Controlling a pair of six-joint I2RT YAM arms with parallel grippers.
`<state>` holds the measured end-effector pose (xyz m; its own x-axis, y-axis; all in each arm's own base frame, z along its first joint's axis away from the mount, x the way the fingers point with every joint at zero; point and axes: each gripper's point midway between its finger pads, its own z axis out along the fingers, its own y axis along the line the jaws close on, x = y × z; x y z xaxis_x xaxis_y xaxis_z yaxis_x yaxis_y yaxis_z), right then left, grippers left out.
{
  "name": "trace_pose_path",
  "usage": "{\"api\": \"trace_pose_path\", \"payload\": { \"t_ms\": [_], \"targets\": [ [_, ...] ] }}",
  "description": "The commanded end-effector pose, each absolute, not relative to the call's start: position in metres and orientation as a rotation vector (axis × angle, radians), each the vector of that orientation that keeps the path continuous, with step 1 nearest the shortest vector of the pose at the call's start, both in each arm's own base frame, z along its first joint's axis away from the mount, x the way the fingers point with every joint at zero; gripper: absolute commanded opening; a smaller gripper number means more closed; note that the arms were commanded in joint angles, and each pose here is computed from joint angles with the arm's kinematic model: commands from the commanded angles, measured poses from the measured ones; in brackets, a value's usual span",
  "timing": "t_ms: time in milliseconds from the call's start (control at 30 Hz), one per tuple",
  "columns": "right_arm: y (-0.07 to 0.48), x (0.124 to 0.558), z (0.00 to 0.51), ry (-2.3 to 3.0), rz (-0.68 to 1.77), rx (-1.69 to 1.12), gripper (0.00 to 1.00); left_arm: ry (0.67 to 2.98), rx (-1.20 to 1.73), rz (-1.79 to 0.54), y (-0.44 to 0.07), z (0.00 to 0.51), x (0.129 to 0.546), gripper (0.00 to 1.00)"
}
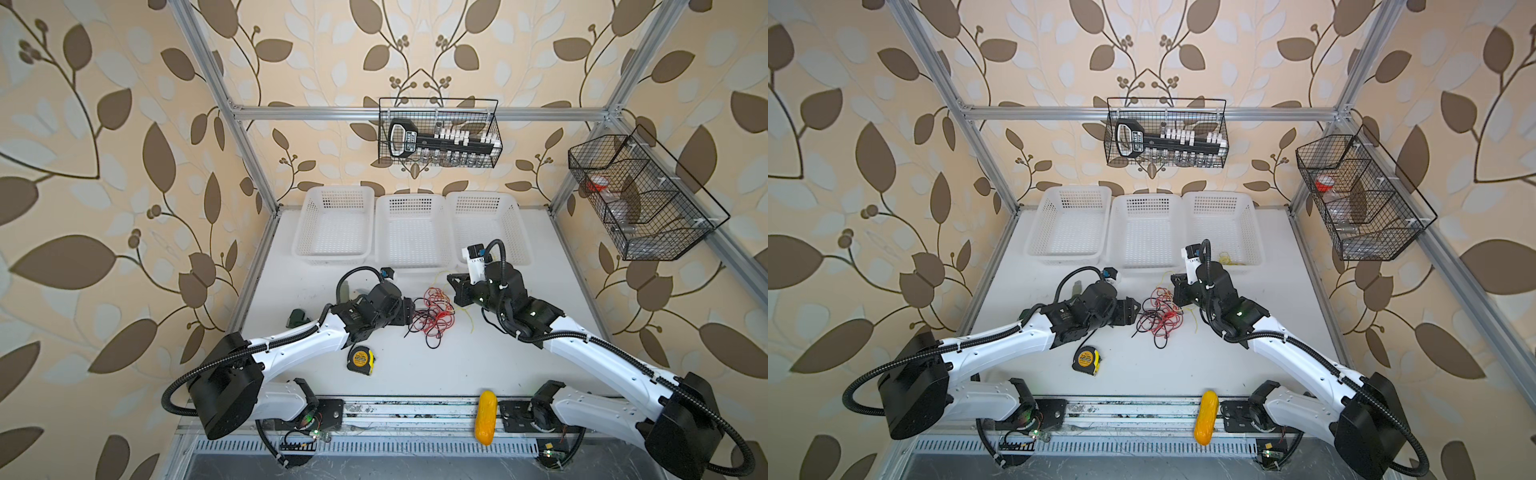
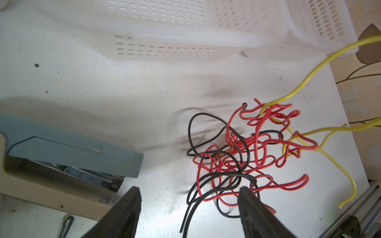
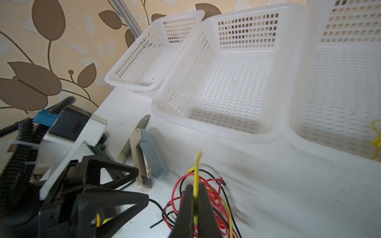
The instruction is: Untangle the cables
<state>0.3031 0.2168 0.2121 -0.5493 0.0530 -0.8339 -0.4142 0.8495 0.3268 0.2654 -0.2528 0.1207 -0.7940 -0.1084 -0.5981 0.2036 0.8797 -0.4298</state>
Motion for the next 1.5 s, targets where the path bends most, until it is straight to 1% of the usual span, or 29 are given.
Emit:
{"api": "trace_pose_path", "payload": {
  "t_ms": [0, 100, 300, 600, 667, 700, 833, 900, 967, 1000, 1067, 1100, 1333, 1467],
  "targets": [
    [0.239, 0.301, 0.246, 1.981, 0.743, -0.337, 0.0, 2.329, 0.125, -0.724, -0.27, 0.145, 0.275, 0.8],
    [0.244, 0.298, 0.253, 1.96, 0.782, -0.355, 0.0, 2.328, 0.154, -0.755, -0.28, 0.143, 0.277, 0.82],
    [0.248, 0.298, 0.257, 1.952, 0.787, -0.354, 0.0, 2.321, 0.157, -0.847, -0.296, 0.145, 0.279, 0.82],
    [0.25, 0.298, 0.247, 1.977, 0.765, -0.362, 0.0, 2.255, 0.119, -0.892, -0.291, 0.166, 0.277, 0.79],
    [0.251, 0.297, 0.249, 1.969, 0.775, -0.365, 0.0, 2.251, 0.104, -0.879, -0.289, 0.165, 0.279, 0.77],
    [0.252, 0.296, 0.249, 1.966, 0.778, -0.367, 0.0, 2.254, 0.096, -0.871, -0.288, 0.164, 0.28, 0.74],
    [0.255, 0.292, 0.254, 1.952, 0.811, -0.371, 0.0, 2.261, 0.08, -0.874, -0.291, 0.159, 0.283, 0.42],
    [0.255, 0.291, 0.257, 1.944, 0.824, -0.365, 0.0, 2.27, 0.074, -0.875, -0.293, 0.156, 0.284, 0.31],
    [0.255, 0.289, 0.259, 1.934, 0.839, -0.362, 0.0, 2.283, 0.07, -0.867, -0.293, 0.151, 0.285, 0.24],
    [0.256, 0.288, 0.261, 1.928, 0.847, -0.361, 0.0, 2.287, 0.07, -0.867, -0.294, 0.149, 0.285, 0.18],
    [0.256, 0.287, 0.263, 1.922, 0.861, -0.36, 0.0, 2.295, 0.068, -0.862, -0.294, 0.145, 0.285, 0.04],
    [0.256, 0.286, 0.264, 1.919, 0.864, -0.358, 0.0, 2.299, 0.065, -0.857, -0.294, 0.144, 0.285, 0.0],
    [0.25, 0.287, 0.269, 1.907, 0.842, -0.329, 0.0, 2.306, 0.056, -0.817, -0.288, 0.137, 0.286, 0.0],
    [0.235, 0.293, 0.274, 1.898, 0.767, -0.264, 0.0, 2.338, 0.031, -0.725, -0.273, 0.127, 0.284, 0.0]
  ]
}}
